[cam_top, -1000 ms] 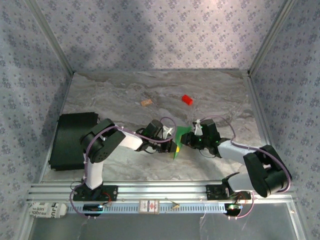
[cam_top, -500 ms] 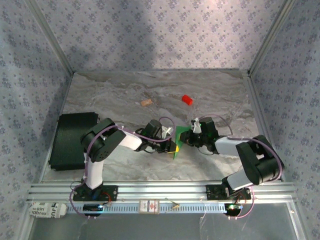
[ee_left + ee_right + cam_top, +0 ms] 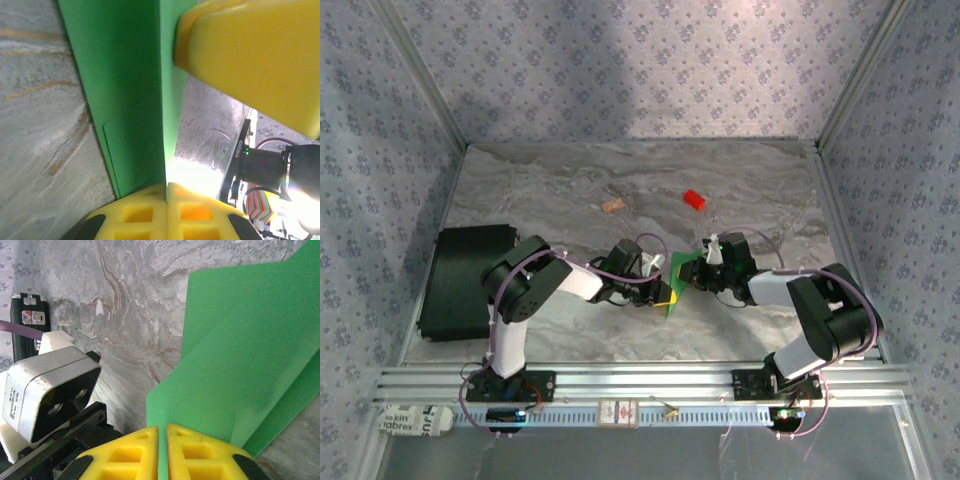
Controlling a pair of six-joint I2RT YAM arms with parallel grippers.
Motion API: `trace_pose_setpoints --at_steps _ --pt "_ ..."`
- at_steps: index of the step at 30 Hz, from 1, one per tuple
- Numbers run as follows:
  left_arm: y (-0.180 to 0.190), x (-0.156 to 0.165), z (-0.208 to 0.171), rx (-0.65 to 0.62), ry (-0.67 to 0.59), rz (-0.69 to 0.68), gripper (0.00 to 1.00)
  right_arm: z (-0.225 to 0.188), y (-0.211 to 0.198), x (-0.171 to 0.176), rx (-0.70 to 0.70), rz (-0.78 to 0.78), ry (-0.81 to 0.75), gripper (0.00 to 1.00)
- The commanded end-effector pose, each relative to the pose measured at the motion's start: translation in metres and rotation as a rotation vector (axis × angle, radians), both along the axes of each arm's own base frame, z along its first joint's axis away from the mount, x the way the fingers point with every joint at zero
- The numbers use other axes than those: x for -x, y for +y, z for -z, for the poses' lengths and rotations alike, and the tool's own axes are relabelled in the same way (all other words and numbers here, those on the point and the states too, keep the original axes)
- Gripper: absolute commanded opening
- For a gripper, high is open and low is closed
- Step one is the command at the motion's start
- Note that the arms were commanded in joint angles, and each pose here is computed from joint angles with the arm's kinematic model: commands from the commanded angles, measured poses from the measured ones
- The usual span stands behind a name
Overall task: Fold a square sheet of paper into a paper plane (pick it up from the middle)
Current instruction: Fold the wing for the fifth time at the center of the table.
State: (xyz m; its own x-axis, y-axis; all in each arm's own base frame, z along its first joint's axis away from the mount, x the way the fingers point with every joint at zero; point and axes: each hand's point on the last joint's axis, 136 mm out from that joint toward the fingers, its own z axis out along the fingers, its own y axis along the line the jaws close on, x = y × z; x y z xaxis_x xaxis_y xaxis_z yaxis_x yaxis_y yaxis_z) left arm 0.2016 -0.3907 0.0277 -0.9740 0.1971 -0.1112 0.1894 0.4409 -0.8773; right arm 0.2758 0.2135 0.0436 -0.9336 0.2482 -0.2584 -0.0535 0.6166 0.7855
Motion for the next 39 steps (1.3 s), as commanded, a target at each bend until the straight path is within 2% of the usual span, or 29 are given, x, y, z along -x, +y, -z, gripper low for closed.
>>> trace_pose_setpoints --at_steps 1,17,26,31,39 --pt "0.014 0.002 0.026 -0.071 0.066 -0.028 0.00 -0.003 0.003 -0.005 -0.018 -0.010 -0.004 0.13" --pt "0.023 0.001 0.039 -0.118 0.111 -0.059 0.00 0.007 0.003 -0.010 -0.014 -0.004 0.019 0.13" --pt "0.031 0.004 0.049 -0.159 0.130 -0.066 0.00 0.036 -0.007 -0.002 0.053 0.024 0.115 0.11" --pt "0.033 0.008 0.046 -0.162 0.131 -0.049 0.09 0.048 -0.012 0.003 0.080 0.039 0.153 0.11" --pt "0.027 0.020 0.025 -0.116 0.125 0.032 0.13 0.052 -0.016 0.006 0.105 0.048 0.169 0.11"
